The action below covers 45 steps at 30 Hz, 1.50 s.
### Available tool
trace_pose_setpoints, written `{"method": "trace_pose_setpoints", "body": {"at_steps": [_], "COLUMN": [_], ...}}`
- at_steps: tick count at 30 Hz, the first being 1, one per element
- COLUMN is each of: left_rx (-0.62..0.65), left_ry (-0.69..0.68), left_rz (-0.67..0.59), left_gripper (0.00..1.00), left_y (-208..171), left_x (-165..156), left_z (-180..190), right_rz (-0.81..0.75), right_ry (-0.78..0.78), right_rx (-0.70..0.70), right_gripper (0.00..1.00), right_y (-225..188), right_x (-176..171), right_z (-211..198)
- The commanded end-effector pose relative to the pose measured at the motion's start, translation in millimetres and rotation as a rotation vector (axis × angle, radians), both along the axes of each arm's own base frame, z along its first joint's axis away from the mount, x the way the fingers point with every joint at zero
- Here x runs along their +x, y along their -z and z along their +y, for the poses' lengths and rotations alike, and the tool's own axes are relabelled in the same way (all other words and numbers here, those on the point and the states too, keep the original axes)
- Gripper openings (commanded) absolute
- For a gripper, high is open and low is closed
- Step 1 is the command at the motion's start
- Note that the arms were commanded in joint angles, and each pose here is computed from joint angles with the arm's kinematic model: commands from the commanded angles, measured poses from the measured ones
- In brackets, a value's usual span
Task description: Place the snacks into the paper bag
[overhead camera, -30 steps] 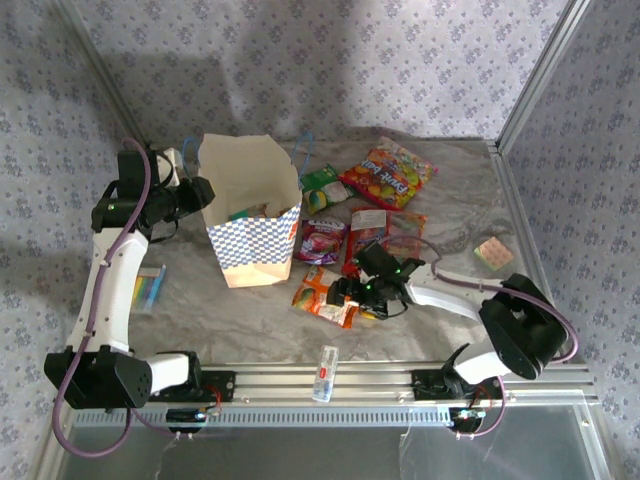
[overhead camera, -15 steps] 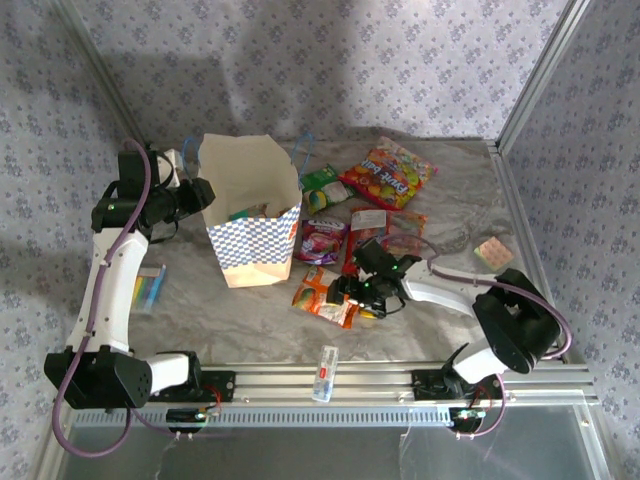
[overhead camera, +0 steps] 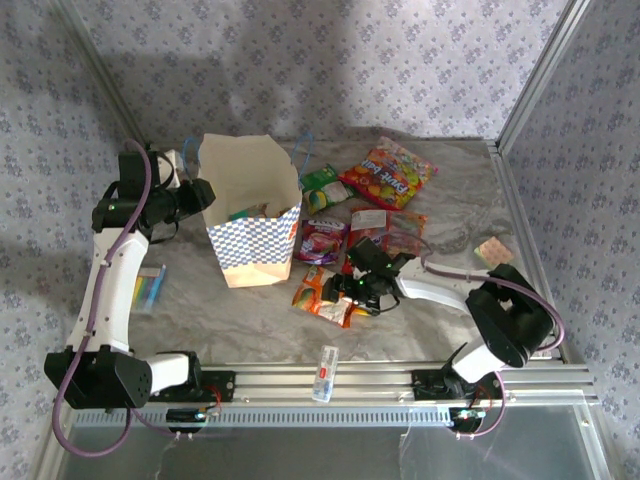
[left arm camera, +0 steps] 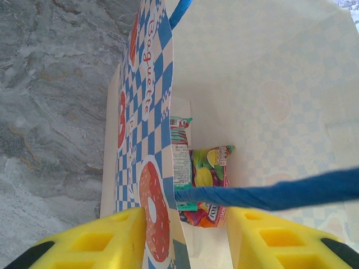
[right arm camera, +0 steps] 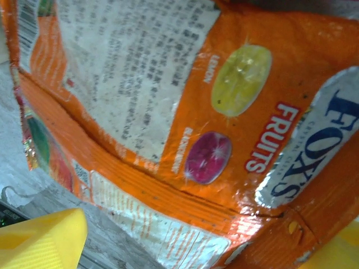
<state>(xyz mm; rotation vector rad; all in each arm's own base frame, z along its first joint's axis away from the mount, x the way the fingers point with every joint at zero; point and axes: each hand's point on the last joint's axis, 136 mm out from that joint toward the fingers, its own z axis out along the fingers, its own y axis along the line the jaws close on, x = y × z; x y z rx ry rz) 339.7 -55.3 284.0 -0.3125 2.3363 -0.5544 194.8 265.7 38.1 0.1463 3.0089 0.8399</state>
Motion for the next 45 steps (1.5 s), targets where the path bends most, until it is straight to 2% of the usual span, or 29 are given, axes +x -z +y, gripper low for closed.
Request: {"method": "trace_pose_setpoints", "body": {"at_steps": [1,5,12,16,30,39,45], "left_rx": [0.000,0.002,0.004,0.003,0.005,0.008,0.009], "left_ry": [0.009,0.010,0.007,0.008,0.008,0.006,0.004], "left_rz": [-0.027,-0.030,-0.031,-0.029,-0.036,-0.036,-0.040], "left_gripper": [0.43,0.42,0.43,0.43,0.43,0.43,0.43], "left_y": [-7.7,-9.1,-9.8,-8.9,-10.2,-9.3,-9.9], "left_x": [-3.8,-5.2,-7.0,-6.7,-8.2,-7.8,-8.1], "left_z": [-1.9,-1.8,-1.3,-1.3,-1.4,-0.8,-0.2], "right_rz": [0.003,0.005,0.019,0.009,-0.064,-0.136,-0.199], "right_ry": [0.020,0.021,0.018,0.005,-0.024,-0.098,-0.122], "right_rx": [-0.013,-0.013,-0.046,-0.070,-0.107,-0.107,-0.123], "right_gripper": [0.87,0.81,0.51,0.39,0.10,0.00,0.00], "right_y": [1.8,3.0,5.8,1.7,-20.9,-39.9,-60.3], "right_x": [5.7,7.9,5.3,3.2,4.8,3.8,7.6], "right_z": [1.6,4.4,0.8,-1.2,-1.7,8.5,7.5]}}
